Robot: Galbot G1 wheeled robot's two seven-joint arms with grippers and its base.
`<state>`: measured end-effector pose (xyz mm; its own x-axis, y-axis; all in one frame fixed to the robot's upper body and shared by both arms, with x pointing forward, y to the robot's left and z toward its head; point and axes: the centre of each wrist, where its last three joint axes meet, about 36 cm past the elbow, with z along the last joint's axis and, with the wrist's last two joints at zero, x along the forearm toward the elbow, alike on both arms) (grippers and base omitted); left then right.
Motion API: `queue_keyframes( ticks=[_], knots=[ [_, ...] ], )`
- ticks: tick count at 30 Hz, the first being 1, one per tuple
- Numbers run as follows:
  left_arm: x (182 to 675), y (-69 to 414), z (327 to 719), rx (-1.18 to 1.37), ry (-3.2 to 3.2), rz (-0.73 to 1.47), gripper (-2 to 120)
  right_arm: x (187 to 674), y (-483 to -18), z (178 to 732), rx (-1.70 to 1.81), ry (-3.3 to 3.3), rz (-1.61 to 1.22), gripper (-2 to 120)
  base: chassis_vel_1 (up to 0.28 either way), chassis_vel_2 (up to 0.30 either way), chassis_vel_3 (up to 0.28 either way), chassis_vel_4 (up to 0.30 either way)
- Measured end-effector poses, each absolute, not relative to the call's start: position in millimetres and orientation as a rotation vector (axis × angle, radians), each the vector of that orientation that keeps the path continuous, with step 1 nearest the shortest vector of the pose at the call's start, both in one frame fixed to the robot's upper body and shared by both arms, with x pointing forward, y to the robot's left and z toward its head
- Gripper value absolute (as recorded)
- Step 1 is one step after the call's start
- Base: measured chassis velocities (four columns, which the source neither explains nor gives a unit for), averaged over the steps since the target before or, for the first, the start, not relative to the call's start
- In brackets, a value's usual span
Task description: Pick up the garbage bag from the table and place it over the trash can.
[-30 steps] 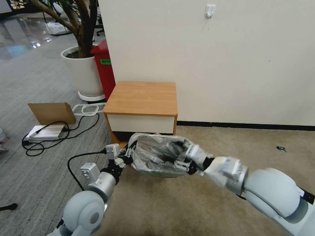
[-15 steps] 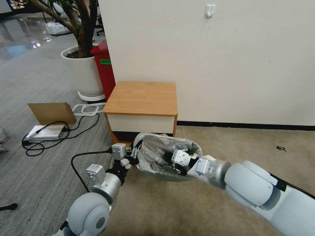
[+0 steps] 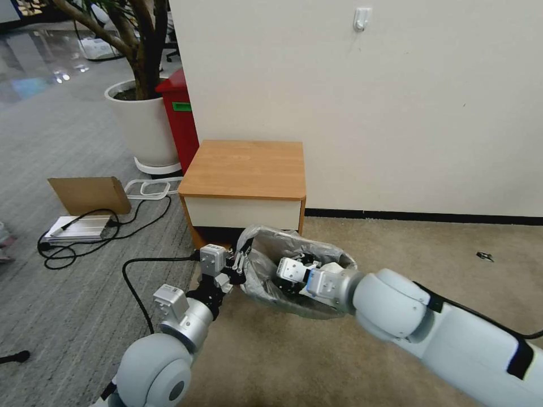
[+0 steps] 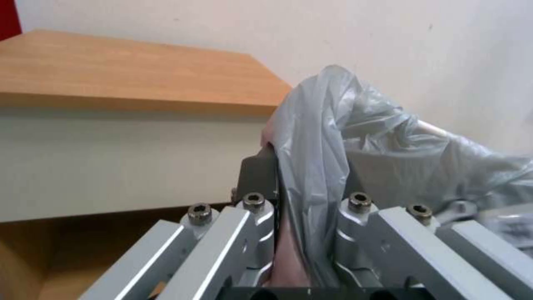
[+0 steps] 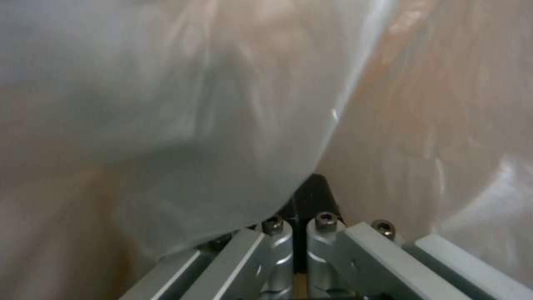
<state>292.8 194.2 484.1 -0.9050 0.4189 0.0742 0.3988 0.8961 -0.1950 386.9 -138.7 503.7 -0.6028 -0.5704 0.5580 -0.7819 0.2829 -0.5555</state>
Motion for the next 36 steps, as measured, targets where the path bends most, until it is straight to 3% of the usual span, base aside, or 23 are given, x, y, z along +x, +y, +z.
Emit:
queue_keyframes(
  ticks=[24, 36],
  knots=[
    [287, 181, 483, -0.708, -2.957, 0.258, 10, 422, -119, 459, 1.139, -2.278, 1.197, 0, 0.0, 0.0, 0.0, 0.0],
    [290, 182, 476, -0.682, -2.947, 0.278, 10, 422, -119, 465, 1.135, -2.314, 1.135, 0, 0.0, 0.0, 0.0, 0.0]
  ],
)
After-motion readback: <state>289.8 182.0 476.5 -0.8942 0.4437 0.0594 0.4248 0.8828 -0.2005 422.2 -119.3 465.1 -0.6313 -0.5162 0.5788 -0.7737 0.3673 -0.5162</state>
